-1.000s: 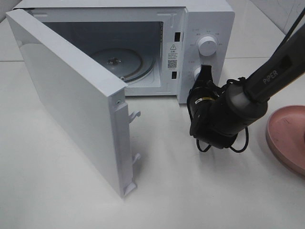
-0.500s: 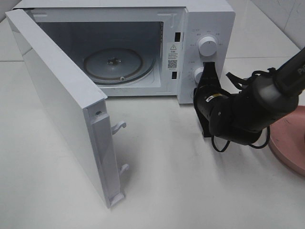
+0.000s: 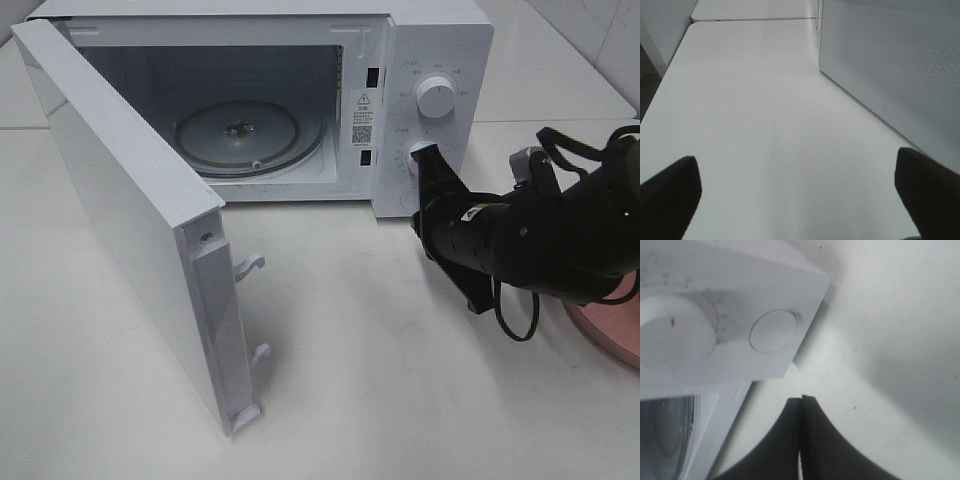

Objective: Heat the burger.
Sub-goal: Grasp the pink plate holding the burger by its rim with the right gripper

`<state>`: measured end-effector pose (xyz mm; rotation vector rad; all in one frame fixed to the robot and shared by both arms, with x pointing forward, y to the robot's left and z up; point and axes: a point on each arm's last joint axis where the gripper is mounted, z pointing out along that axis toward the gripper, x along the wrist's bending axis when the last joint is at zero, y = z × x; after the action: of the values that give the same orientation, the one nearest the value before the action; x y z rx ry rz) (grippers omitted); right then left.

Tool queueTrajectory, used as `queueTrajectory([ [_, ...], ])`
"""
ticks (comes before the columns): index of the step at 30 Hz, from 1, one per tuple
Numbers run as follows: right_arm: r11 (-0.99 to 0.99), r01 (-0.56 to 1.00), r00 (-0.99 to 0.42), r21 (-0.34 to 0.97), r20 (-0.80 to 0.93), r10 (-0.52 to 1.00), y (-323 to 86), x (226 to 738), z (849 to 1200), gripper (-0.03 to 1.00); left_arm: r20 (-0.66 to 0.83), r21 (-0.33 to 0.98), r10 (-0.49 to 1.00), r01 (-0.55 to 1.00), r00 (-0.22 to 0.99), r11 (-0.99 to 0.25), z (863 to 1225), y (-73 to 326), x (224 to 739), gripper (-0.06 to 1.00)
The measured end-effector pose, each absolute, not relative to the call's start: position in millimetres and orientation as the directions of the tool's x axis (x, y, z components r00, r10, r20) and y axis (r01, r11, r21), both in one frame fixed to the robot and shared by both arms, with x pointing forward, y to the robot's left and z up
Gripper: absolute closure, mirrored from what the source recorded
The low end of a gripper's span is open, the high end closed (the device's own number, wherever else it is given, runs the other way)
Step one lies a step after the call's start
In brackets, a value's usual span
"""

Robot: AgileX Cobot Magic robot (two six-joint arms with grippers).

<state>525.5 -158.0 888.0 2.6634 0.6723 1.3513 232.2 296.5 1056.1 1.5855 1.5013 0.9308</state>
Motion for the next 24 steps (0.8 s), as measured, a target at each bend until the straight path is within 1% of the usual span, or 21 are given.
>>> queueTrajectory([
  [1,-0.881,0.381,0.506,0.280,0.735,0.452,-158,524,891,0.95,0.011,0.890,0.999,0.454,0.048,-0.032,1056,297,232,-0.03],
  [2,-0.881,0.381,0.506,0.280,0.735,0.452,-158,524,891,0.95,0.011,0.890,0.999,0.454,0.048,-0.032,1056,297,232,-0.03],
  [3,-0.832,0.458,0.481,0.312,0.701,0.527,-158,521,896,0.95,0.011,0.890,0.999,0.454,0.048,-0.032,1056,297,232,-0.03],
  [4,-0.806,0.495,0.467,0.325,0.683,0.562,-159,520,899,0.95,0.011,0.890,0.999,0.454,0.048,-0.032,1056,297,232,-0.03],
  [5,-0.806,0.495,0.467,0.325,0.683,0.562,-159,520,899,0.95,0.011,0.890,0.999,0.454,0.048,-0.032,1056,297,232,-0.03],
  [6,-0.758,0.550,0.438,0.350,0.652,0.619,-162,518,904,0.95,0.011,0.890,0.999,0.454,0.048,-0.032,1056,297,232,-0.03],
  [8,-0.733,0.576,0.420,0.363,0.638,0.646,-164,518,906,0.95,0.011,0.890,0.999,0.454,0.048,-0.032,1056,297,232,-0.03],
  [9,-0.679,0.625,0.385,0.384,0.605,0.697,-169,516,912,0.95,0.011,0.890,0.999,0.454,0.048,-0.032,1056,297,232,-0.03],
  [10,-0.657,0.646,0.375,0.389,0.589,0.716,-172,516,914,0.95,0.011,0.890,0.999,0.454,0.048,-0.032,1056,297,232,-0.03],
  [11,-0.657,0.646,0.375,0.389,0.589,0.716,-172,516,914,0.95,0.011,0.890,0.999,0.454,0.048,-0.032,1056,297,232,-0.03],
  [13,-0.543,0.728,0.304,0.419,0.512,0.803,-183,511,925,0.95,0.011,0.890,0.999,0.454,0.048,-0.032,1056,297,232,-0.03],
  [14,-0.543,0.728,0.304,0.419,0.512,0.803,-183,511,925,0.95,0.011,0.890,0.999,0.454,0.048,-0.032,1056,297,232,-0.03],
  [16,-0.446,0.788,0.253,0.424,0.437,0.863,-192,506,932,0.95,0.011,0.890,0.999,0.454,0.048,-0.032,1056,297,232,-0.03],
  [18,-0.416,0.804,0.235,0.425,0.416,0.878,-193,506,934,0.95,0.011,0.890,0.999,0.454,0.048,-0.032,1056,297,232,-0.03],
  [19,-0.341,0.844,0.192,0.414,0.362,0.912,-197,504,940,0.95,0.011,0.890,0.999,0.454,0.048,-0.032,1056,297,232,-0.03],
  [20,-0.341,0.844,0.192,0.414,0.362,0.912,-197,504,940,0.95,0.011,0.890,0.999,0.454,0.048,-0.032,1056,297,232,-0.03],
  [21,-0.300,0.861,0.163,0.411,0.337,0.927,-198,503,944,0.95,0.011,0.890,0.999,0.454,0.048,-0.032,1056,297,232,-0.03],
  [22,-0.218,0.890,0.101,0.401,0.292,0.951,-199,502,950,0.95,0.011,0.890,0.999,0.454,0.048,-0.032,1056,297,232,-0.03],
  [23,-0.218,0.890,0.101,0.401,0.292,0.951,-199,502,950,0.95,0.011,0.890,0.999,0.454,0.048,-0.032,1056,297,232,-0.03],
  [24,-0.167,0.904,0.060,0.393,0.268,0.961,-199,501,954,0.95,0.011,0.890,0.999,0.454,0.048,-0.032,1056,297,232,-0.03],
])
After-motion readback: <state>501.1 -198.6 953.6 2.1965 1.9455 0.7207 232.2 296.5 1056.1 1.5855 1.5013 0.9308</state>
